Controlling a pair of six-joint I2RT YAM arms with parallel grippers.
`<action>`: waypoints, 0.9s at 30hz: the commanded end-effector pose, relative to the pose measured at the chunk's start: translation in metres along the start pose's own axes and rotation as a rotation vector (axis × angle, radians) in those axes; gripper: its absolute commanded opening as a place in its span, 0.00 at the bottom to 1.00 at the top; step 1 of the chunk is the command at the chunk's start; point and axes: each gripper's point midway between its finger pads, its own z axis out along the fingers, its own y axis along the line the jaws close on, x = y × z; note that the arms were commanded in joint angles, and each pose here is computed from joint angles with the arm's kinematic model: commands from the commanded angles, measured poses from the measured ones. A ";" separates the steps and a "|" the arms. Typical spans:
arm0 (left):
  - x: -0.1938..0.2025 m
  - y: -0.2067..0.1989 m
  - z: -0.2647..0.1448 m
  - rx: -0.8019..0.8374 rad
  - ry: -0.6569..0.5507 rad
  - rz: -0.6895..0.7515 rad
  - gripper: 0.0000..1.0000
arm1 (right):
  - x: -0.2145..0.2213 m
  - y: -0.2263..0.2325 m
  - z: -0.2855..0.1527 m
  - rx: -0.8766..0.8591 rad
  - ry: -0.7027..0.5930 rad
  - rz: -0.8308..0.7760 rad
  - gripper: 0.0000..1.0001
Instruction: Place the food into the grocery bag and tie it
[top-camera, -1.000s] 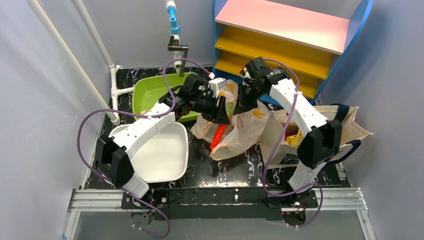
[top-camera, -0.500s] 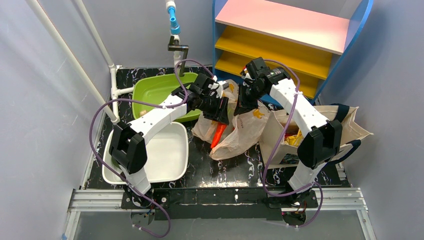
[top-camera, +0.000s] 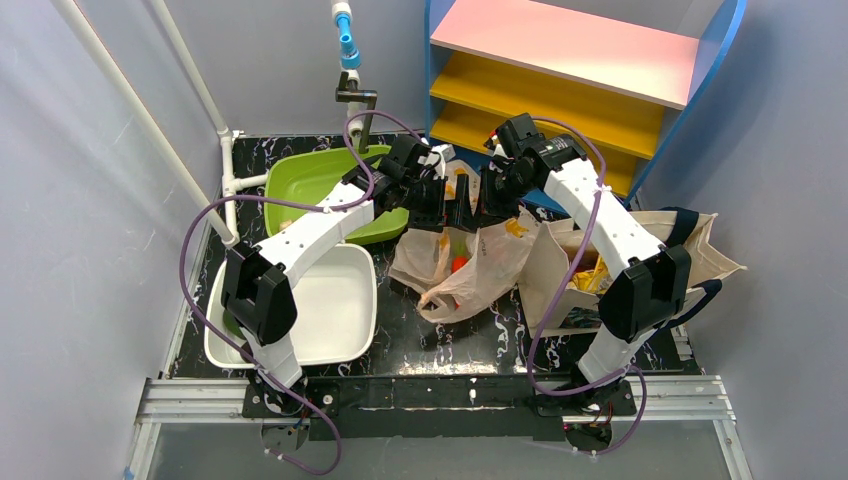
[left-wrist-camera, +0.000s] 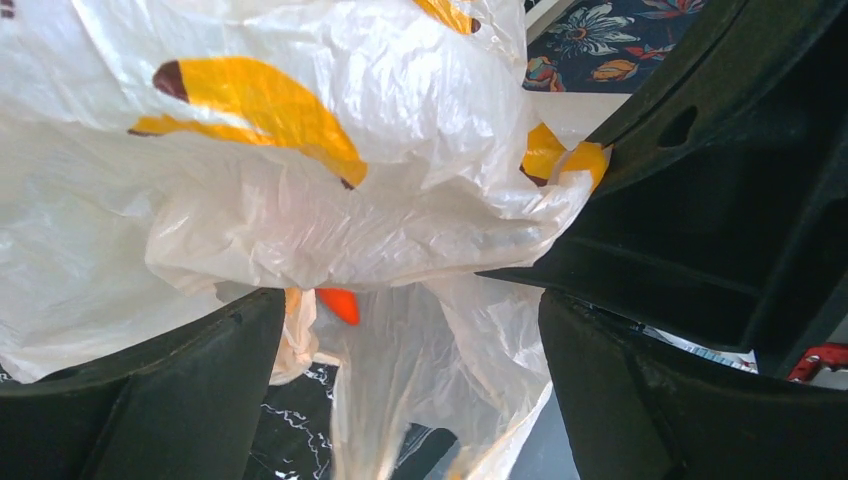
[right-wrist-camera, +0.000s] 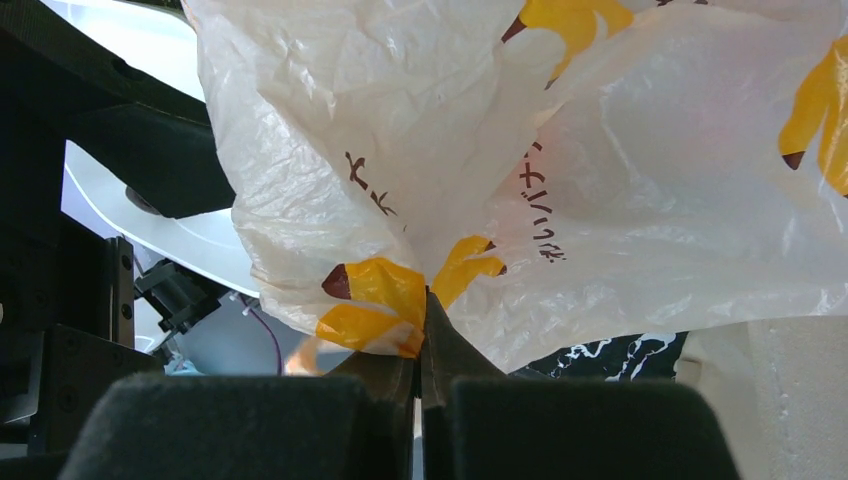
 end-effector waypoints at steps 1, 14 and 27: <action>-0.014 -0.016 -0.023 0.041 -0.064 -0.005 0.98 | 0.003 0.010 -0.006 -0.034 -0.002 -0.008 0.01; -0.013 0.063 -0.141 -0.522 -0.339 0.006 0.98 | 0.001 0.013 -0.003 -0.047 0.007 -0.009 0.01; 0.085 0.157 -0.249 -1.019 -0.272 -0.212 0.98 | 0.004 0.014 0.003 -0.066 0.032 -0.007 0.01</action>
